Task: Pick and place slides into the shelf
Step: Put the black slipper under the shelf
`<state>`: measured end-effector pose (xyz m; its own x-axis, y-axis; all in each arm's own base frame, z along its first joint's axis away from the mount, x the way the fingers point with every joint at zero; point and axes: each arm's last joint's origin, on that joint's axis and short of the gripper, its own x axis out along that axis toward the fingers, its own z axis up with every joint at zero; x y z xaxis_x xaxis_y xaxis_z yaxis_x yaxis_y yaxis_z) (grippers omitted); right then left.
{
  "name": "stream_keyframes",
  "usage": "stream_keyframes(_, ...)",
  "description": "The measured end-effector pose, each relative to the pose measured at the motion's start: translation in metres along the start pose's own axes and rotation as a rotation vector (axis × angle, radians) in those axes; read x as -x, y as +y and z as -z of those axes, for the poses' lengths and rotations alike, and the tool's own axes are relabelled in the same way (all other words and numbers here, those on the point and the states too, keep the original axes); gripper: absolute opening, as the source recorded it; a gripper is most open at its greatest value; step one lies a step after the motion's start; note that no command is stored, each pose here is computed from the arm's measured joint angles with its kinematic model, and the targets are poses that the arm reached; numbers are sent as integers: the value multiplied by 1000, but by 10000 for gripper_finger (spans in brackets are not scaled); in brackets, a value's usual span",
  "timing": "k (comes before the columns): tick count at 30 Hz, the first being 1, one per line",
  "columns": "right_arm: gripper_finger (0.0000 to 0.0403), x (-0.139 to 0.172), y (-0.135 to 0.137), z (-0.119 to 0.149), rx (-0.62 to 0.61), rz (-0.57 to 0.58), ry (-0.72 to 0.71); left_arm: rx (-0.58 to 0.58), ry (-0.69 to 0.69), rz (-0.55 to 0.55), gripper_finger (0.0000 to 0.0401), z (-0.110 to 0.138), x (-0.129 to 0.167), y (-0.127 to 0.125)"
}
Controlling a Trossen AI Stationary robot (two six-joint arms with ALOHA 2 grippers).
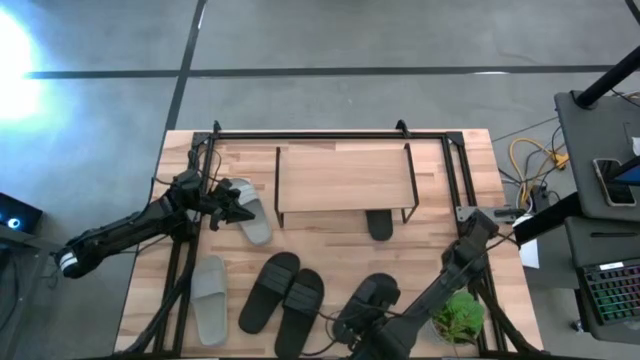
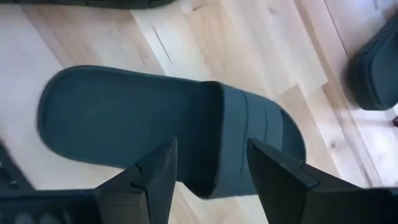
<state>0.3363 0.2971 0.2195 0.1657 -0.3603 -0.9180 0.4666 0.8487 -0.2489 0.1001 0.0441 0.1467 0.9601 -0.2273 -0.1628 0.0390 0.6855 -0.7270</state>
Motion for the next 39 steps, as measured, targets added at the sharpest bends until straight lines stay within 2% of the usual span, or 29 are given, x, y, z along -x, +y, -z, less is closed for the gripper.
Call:
stream_keyframes(7, 185, -27, 7, 6, 37, 80, 21, 1, 1, 0, 0, 0, 0, 0)
stream_keyframes(16, 175, -51, -1, -3, 34, 162, 33, 0, 0, 0, 0, 0, 0, 0)
stream_keyframes(19, 140, -60, -4, -2, 40, 190, 68, 0, 0, 0, 0, 0, 0, 0)
stream_keyframes(23, 56, -69, -8, 0, 53, 221, 102, 1, 1, 0, 0, 0, 0, 0)
stream_keyframes(24, 35, -69, -9, 0, 66, 225, 105, 0, 0, 0, 0, 0, 0, 0)
stream_keyframes(26, 18, -71, -11, -2, 102, 229, 110, 0, 0, 0, 0, 0, 0, 0)
stream_keyframes(30, 12, -68, -18, -15, 227, 241, 66, 0, 1, 0, 0, 0, 0, 0)
stream_keyframes(35, 12, -48, -38, -46, 443, 321, -142, 0, 0, 0, 0, 0, 0, 0)
stream_keyframes(39, 13, -42, -57, -63, 499, 360, -161, 0, 0, 0, 0, 0, 0, 0)
